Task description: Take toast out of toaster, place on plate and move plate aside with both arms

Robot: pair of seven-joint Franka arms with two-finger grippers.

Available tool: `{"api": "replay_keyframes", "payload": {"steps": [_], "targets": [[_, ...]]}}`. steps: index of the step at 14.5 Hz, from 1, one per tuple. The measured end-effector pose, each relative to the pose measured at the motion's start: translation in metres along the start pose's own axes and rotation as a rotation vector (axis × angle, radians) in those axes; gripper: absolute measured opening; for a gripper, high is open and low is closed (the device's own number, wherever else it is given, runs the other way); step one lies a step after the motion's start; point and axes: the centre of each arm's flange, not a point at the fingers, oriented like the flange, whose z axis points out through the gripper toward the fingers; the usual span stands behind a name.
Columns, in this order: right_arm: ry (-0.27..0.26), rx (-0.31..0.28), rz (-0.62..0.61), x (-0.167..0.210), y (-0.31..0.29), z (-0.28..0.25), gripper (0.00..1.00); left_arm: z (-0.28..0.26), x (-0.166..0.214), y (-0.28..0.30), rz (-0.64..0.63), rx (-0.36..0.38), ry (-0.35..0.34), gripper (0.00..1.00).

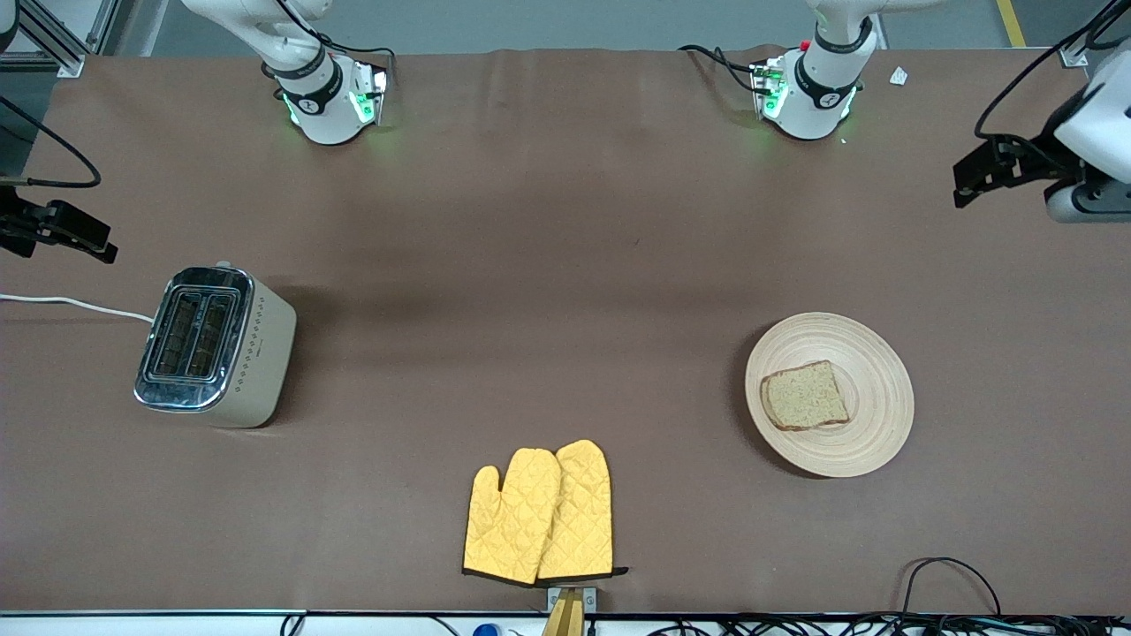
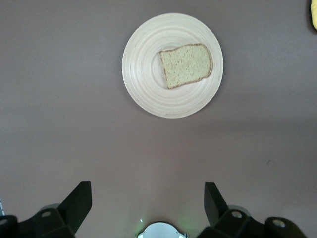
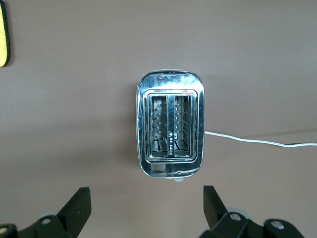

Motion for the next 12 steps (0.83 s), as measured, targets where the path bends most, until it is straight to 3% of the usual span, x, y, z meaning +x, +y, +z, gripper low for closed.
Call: {"api": "replay_keyframes", "payload": {"steps": [6, 12], "targets": [[-0.009, 0.0, -0.004, -0.002, 0.0, 0.0, 1.0, 0.003, -0.042, 0.012, 0.012, -0.017, 0.022, 1.0], [-0.011, 0.0, -0.013, -0.001, -0.004, 0.004, 1.0, -0.001, -0.044, 0.006, 0.0, -0.048, 0.042, 1.0]]}}
